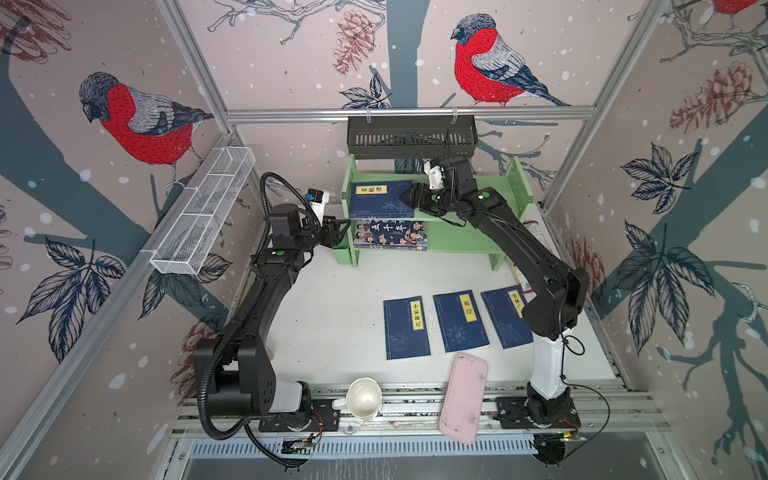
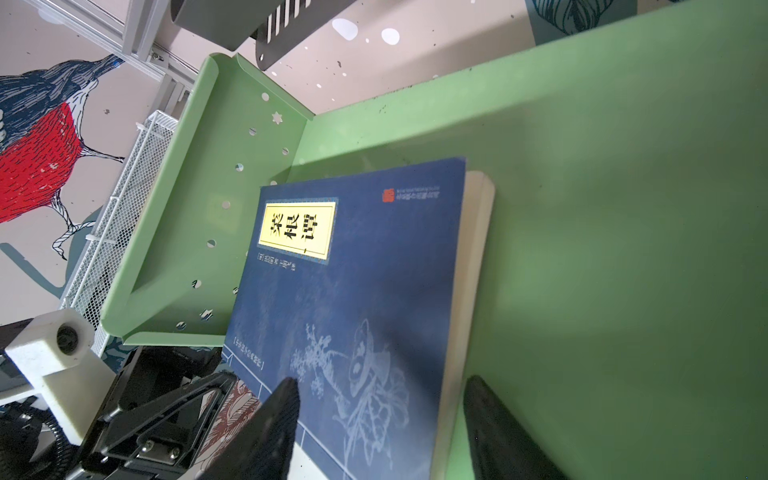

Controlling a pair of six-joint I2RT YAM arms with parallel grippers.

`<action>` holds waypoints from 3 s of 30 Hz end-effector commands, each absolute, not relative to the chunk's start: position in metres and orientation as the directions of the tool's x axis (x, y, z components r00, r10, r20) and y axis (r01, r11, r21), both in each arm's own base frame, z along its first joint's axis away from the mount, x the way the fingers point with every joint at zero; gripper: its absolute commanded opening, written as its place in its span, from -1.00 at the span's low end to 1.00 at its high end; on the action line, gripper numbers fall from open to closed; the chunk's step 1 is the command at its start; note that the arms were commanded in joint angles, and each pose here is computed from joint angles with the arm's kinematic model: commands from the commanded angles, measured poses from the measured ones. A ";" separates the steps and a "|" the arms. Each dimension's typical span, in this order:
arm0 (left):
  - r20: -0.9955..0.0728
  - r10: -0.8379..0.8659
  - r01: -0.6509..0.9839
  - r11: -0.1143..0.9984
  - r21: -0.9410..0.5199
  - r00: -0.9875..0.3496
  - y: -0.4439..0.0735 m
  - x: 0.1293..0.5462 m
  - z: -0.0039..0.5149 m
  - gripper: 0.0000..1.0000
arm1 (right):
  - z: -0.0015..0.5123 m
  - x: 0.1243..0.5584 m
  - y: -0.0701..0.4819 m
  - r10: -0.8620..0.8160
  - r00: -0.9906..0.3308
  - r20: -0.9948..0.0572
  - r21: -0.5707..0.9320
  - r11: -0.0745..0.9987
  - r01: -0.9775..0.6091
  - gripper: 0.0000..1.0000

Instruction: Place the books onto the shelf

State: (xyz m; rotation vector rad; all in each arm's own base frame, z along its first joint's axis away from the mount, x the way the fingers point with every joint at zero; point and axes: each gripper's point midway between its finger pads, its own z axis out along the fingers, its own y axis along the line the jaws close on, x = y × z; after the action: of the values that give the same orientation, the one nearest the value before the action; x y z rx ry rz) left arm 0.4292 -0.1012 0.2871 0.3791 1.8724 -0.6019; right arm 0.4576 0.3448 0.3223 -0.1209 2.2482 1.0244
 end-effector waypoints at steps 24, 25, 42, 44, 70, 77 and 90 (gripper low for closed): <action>-0.934 -0.013 0.498 0.844 -0.202 -0.356 -0.095 0.423 0.284 0.17 | 0.344 0.455 0.313 0.223 -0.730 -0.646 0.605 0.734 -0.310 0.37; -0.928 -0.010 0.498 0.841 -0.209 -0.372 -0.096 0.420 0.283 0.17 | 0.349 0.455 0.307 0.235 -0.716 -0.657 0.598 0.740 -0.306 0.38; -0.529 -0.204 0.364 0.526 -0.769 -0.824 -0.141 0.341 0.266 0.15 | 0.329 0.264 0.259 0.186 -0.658 -0.730 0.556 0.722 -0.412 0.37; -0.442 -0.253 0.297 0.456 -0.839 -0.860 -0.144 0.336 0.257 0.15 | 0.314 0.243 0.260 0.181 -0.690 -0.701 0.587 0.697 -0.413 0.38; -0.138 -0.230 -0.003 0.525 -0.851 -0.963 -0.162 0.279 0.096 0.43 | 0.095 0.215 0.294 0.016 -0.942 -0.334 0.595 0.779 -0.198 0.45; -0.133 -0.183 0.007 0.561 -0.828 -0.974 -0.171 0.269 0.082 0.44 | 0.067 0.215 0.295 -0.005 -0.963 -0.271 0.589 0.790 -0.170 0.43; -0.066 -0.122 -0.014 0.563 -0.826 -0.990 -0.190 0.252 0.057 0.44 | 0.043 0.212 0.305 -0.037 -0.979 -0.201 0.593 0.791 -0.151 0.37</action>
State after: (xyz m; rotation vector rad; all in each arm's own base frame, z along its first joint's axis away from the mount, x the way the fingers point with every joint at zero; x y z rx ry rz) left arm 0.2500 -0.1865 0.0586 -0.1512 2.6943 -1.4099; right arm 0.2094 0.2981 0.0396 -0.1332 2.8215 0.9168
